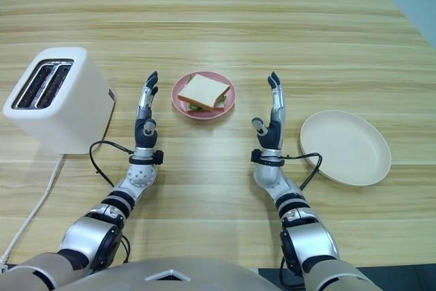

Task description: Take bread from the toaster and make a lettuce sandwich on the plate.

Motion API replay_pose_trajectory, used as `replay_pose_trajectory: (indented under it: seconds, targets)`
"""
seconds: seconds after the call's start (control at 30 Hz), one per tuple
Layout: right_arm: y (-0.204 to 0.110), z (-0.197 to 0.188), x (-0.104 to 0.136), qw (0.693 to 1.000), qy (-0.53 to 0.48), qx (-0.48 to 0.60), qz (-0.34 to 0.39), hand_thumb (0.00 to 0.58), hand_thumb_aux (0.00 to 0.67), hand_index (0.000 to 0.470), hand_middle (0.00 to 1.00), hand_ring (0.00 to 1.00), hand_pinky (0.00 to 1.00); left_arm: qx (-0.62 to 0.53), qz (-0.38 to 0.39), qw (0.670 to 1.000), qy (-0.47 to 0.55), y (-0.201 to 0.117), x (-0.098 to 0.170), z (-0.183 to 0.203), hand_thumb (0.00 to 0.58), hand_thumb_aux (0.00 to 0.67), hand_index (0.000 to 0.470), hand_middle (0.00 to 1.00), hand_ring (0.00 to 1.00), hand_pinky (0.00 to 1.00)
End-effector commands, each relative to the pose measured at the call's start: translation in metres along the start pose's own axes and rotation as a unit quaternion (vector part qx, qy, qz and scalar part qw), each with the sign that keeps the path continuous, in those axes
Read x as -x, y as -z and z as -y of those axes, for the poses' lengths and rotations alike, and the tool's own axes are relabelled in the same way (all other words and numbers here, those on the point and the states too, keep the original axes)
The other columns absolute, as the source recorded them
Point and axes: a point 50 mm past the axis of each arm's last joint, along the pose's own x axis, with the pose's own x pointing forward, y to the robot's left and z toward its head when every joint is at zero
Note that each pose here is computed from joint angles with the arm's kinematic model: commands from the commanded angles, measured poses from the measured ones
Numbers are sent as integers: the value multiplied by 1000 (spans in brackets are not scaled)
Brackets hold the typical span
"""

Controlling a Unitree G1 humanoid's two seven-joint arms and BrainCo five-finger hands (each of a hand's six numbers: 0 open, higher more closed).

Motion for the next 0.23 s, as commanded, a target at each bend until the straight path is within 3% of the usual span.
replay_pose_trajectory:
  seconds: [0.03,0.23]
  targets:
    - [7,6,0,999,-3,-22,-39,0,0,0,0,0,0,-16,-19,999,-28,3,-7,-8,0,0,0,0,0,0]
    - [5,8,-1,999,-21,-26,-30,0,0,0,0,0,0,-26,-40,998,-35,7,-12,-6,0,0,0,0,0,0]
